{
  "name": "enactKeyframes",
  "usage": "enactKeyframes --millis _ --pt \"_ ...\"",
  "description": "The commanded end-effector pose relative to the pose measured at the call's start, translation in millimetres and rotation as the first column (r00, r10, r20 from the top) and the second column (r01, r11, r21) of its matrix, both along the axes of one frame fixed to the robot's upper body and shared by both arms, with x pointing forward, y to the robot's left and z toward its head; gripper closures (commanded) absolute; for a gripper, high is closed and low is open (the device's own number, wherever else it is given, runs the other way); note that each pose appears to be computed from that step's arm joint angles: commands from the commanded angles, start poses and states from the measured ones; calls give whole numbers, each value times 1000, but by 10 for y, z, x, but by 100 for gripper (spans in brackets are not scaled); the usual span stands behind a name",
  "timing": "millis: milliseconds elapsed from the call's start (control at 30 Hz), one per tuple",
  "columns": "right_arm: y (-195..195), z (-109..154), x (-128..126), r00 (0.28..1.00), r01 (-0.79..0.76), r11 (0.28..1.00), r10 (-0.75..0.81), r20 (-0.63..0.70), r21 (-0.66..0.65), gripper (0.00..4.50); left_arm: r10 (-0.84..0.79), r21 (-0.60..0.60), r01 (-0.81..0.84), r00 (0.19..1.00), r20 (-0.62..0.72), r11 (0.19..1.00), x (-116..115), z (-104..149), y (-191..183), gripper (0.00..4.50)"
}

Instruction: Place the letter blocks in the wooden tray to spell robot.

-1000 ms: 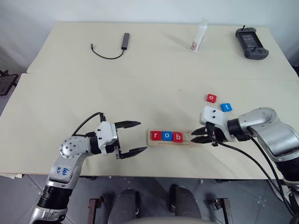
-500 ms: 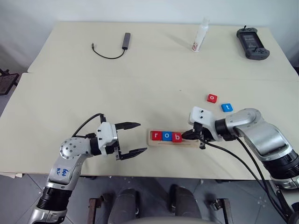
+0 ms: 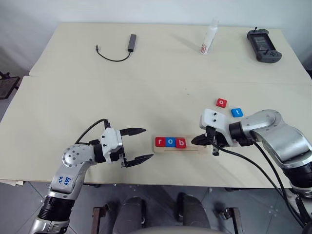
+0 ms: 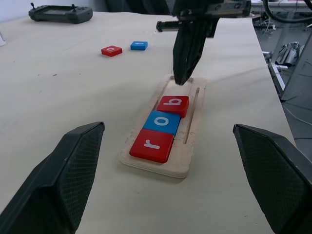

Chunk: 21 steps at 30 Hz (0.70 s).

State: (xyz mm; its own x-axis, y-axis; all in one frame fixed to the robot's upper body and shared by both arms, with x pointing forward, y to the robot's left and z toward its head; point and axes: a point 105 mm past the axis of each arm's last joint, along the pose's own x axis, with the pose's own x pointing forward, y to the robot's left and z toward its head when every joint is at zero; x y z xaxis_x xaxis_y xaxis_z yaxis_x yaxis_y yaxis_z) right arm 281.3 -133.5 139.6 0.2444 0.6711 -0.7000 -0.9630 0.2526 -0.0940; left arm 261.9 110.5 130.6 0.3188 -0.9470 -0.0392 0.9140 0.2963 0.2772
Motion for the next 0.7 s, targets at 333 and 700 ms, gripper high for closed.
enactKeyframes --millis 333,700 --pt "231 -22 -72 999 -35 998 35 -8 52 448 -17 1 17 999 43 1000 6 108 -5 0" --pt "321 -27 -17 1000 -6 998 5 15 70 448 -11 -2 11 999 44 1000 24 100 -9 0"
